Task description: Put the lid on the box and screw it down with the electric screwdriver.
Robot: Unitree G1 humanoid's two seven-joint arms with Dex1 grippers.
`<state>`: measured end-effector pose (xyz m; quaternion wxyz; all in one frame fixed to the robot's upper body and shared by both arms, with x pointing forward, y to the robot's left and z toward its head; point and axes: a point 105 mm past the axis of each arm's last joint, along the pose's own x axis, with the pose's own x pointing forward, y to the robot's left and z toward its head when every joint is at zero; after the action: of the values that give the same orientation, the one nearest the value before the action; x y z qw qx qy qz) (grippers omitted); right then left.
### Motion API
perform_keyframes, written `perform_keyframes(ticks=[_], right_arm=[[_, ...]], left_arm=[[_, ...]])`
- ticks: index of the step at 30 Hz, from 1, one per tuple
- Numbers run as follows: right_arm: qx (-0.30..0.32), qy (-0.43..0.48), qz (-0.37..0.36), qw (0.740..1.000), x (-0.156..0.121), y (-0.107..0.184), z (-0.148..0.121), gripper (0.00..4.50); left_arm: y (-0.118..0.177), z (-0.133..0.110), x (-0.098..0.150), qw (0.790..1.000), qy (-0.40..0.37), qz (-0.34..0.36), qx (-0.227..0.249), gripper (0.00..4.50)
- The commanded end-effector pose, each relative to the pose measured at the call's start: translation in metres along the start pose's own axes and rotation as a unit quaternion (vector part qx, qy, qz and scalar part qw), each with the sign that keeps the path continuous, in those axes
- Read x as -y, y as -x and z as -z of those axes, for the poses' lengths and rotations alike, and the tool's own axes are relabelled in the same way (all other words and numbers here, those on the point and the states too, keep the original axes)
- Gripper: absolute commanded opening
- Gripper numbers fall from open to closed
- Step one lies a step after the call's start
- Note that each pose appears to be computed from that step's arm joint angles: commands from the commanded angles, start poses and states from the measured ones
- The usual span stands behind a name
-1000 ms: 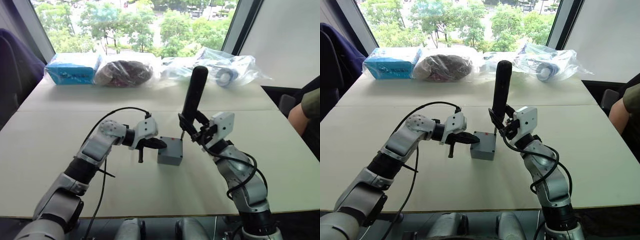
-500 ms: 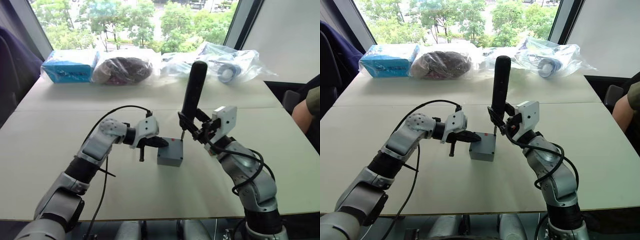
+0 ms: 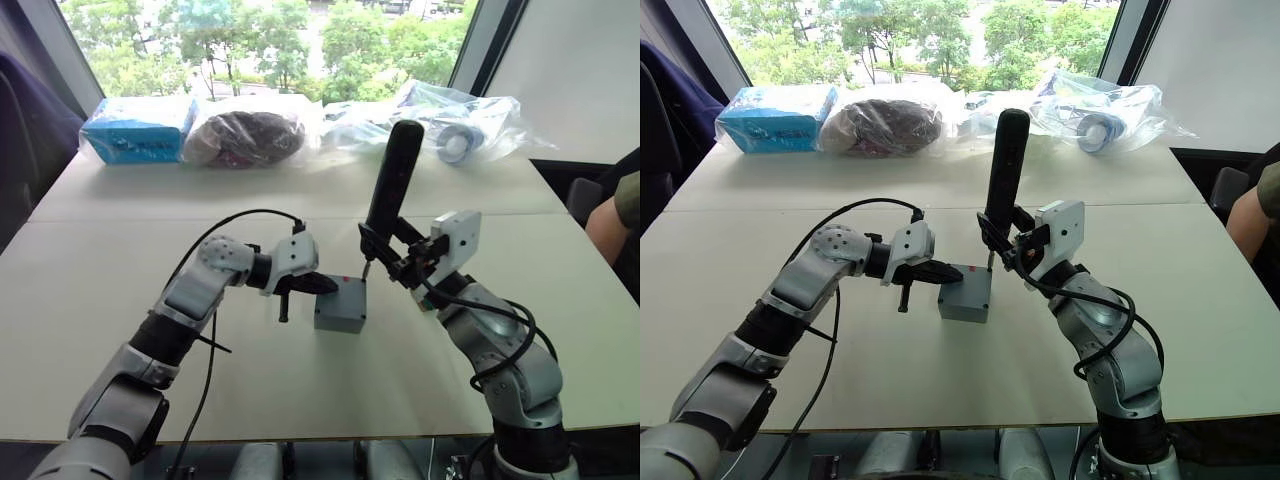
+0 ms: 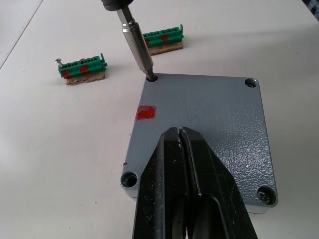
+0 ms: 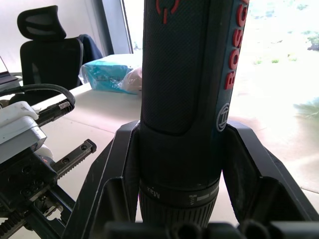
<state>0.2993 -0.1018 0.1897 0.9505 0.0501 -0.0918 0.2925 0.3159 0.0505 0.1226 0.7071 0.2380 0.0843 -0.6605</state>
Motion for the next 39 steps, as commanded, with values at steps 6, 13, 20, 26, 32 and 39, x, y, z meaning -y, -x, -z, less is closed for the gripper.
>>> perform_keyframes(ticks=[6,13,20,26,32,39], right_arm=[[0.045,-0.016,-0.010,0.999,-0.009,0.010,-0.016,1.77],[-0.027,0.021,-0.014,0.999,-0.010,0.017,0.021,1.77],[-0.075,0.029,0.038,0.996,0.011,0.017,0.053,1.77],[-0.084,0.017,0.047,0.995,0.013,0.022,0.064,1.77],[-0.108,-0.002,0.061,0.992,0.018,0.027,0.078,1.77],[-0.142,0.015,0.069,0.987,0.024,0.030,0.091,1.77]], left_arm=[[-0.006,0.046,0.015,0.995,0.063,0.021,-0.073,0.00],[-0.007,0.046,0.015,0.995,0.062,0.023,-0.074,0.00],[-0.008,0.046,0.016,0.995,0.062,0.025,-0.073,0.00],[-0.007,0.047,0.019,0.995,0.064,0.029,-0.074,0.00],[-0.008,0.047,0.020,0.995,0.064,0.032,-0.074,0.00],[-0.009,0.047,0.022,0.995,0.065,0.033,-0.072,0.00]])
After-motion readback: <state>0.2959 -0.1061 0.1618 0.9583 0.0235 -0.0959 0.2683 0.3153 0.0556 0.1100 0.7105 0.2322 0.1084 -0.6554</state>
